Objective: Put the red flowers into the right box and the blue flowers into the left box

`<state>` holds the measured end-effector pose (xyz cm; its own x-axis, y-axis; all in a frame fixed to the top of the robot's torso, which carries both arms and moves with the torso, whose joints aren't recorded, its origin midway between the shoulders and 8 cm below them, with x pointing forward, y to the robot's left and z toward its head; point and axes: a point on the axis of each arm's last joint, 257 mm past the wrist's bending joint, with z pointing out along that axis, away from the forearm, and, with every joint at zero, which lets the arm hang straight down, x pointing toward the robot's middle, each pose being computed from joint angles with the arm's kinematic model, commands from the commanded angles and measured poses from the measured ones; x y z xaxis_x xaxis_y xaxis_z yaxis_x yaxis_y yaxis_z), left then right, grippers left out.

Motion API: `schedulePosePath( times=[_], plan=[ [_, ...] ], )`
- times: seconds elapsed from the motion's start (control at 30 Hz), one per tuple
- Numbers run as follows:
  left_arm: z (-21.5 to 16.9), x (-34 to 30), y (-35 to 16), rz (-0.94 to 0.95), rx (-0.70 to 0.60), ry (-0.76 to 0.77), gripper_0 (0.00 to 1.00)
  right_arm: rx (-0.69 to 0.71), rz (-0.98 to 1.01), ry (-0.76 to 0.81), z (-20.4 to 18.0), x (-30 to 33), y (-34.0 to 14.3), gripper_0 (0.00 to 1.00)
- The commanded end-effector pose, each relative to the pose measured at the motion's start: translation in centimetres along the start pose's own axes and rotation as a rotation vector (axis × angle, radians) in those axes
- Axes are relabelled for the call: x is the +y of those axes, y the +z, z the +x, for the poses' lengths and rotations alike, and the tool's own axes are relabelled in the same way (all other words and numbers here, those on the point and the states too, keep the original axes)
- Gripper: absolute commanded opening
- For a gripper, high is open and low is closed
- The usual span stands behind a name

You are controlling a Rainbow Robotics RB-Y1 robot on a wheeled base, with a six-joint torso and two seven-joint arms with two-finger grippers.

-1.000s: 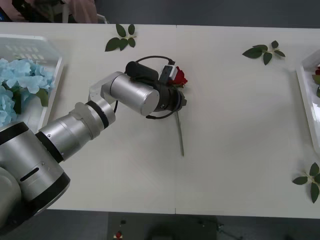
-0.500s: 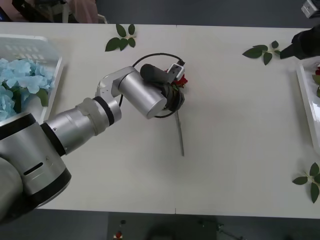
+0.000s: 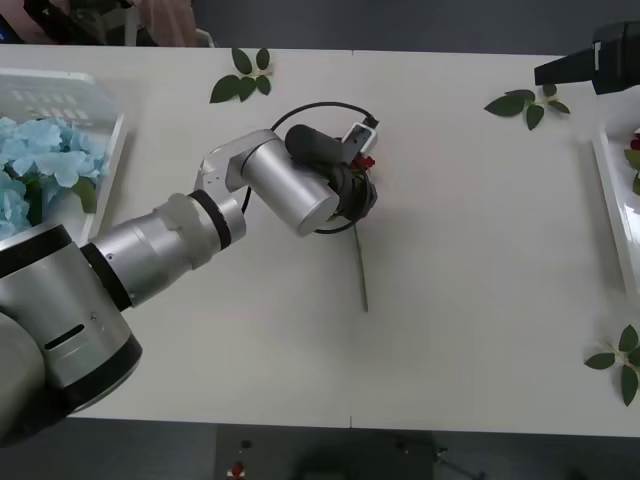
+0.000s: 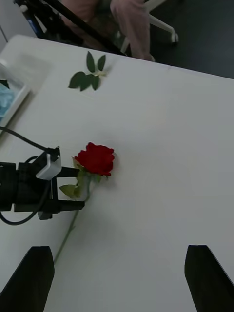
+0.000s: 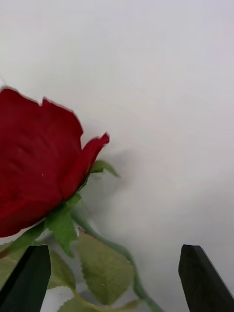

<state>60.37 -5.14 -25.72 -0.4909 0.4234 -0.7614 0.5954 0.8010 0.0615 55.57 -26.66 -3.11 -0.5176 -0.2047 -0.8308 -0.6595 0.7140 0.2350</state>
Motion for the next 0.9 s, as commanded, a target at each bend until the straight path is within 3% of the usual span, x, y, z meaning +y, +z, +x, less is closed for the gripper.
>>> schedulePosePath(
  times=[0.03,0.3,0.33,0.37,0.4,0.43,0.73,0.9],
  plan=[
    [-4.1,0.8,-5.6,0.081,-0.121,-0.008,0.76,-0.08,-0.086,-0.054,0.5,1.6,1.5,0.79],
    [0.9,-0.7,-15.9,0.221,-0.229,-0.043,0.76,-0.169,-0.215,-0.05,0.2,5.0,3.5,0.79],
    [2.0,-0.6,-17.3,0.219,-0.239,-0.029,0.79,-0.18,-0.248,-0.038,0.4,5.8,3.8,0.79],
    [3.1,-0.4,-18.5,0.216,-0.248,-0.007,0.92,-0.19,-0.281,-0.029,0.5,6.6,4.2,0.79],
    [3.7,-0.5,-19.0,0.218,-0.248,-0.001,0.99,-0.193,-0.297,-0.027,0.7,7.0,4.2,0.79],
    [4.5,-0.4,-20.1,0.214,-0.259,0.015,1.0,-0.2,-0.32,-0.048,0.9,7.7,4.5,0.79],
    [8.5,-1.7,-28.3,0.195,-0.321,0.131,1.0,-0.09,-0.354,-0.198,5.4,10.5,9.5,0.79],
    [9.6,-1.9,-31.5,0.166,-0.329,0.174,1.0,-0.001,-0.283,-0.172,6.6,11.4,13.3,0.78]
  ],
)
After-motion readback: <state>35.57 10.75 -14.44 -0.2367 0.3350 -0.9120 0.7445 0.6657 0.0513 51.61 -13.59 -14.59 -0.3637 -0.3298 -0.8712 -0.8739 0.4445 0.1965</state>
